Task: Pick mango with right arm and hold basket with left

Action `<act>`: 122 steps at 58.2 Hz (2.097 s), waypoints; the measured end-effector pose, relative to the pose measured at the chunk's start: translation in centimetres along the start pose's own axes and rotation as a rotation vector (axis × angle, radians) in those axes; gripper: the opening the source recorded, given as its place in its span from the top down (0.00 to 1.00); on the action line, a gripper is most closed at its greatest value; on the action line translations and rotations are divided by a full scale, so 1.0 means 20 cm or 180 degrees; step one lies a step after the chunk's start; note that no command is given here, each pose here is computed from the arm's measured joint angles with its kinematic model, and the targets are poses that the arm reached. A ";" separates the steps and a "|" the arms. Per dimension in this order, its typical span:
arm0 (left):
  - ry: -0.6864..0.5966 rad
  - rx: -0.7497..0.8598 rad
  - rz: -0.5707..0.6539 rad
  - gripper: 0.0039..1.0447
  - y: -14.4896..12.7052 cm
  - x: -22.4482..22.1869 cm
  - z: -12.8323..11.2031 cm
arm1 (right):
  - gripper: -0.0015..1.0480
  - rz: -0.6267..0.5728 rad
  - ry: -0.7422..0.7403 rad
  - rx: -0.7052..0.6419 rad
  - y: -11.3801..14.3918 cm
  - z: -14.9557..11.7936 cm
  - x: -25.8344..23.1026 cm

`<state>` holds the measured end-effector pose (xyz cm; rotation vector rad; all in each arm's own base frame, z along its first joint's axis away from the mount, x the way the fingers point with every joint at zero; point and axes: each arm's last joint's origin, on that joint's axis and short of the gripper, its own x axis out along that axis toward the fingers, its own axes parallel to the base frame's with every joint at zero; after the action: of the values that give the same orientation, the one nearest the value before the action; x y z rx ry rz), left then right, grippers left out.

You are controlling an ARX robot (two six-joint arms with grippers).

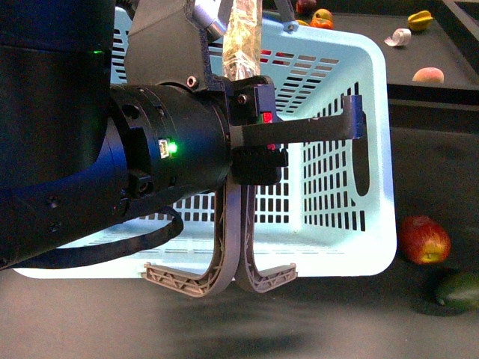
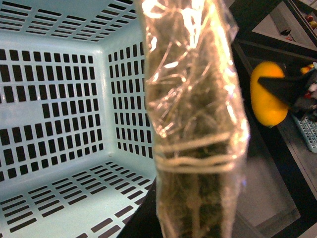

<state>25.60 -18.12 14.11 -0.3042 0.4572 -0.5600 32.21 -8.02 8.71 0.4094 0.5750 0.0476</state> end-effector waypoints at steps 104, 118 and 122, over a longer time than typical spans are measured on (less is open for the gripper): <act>0.0017 -0.0020 0.0004 0.96 0.00 0.00 -0.01 | 0.08 0.0086 -0.1004 -0.0532 0.52 -0.07 -0.95; 0.0018 -0.0019 0.0002 0.96 0.00 0.00 -0.01 | 0.08 0.0086 -0.1027 -0.0540 0.52 -0.07 -0.96; 0.0014 -0.0018 0.0010 0.96 0.00 0.00 -0.01 | 0.08 0.0085 -0.1029 -0.0542 0.52 -0.07 -0.96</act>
<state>25.61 -18.14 13.95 -0.3078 0.4636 -0.5563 16.13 -1.04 21.60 0.2516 0.2441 0.0542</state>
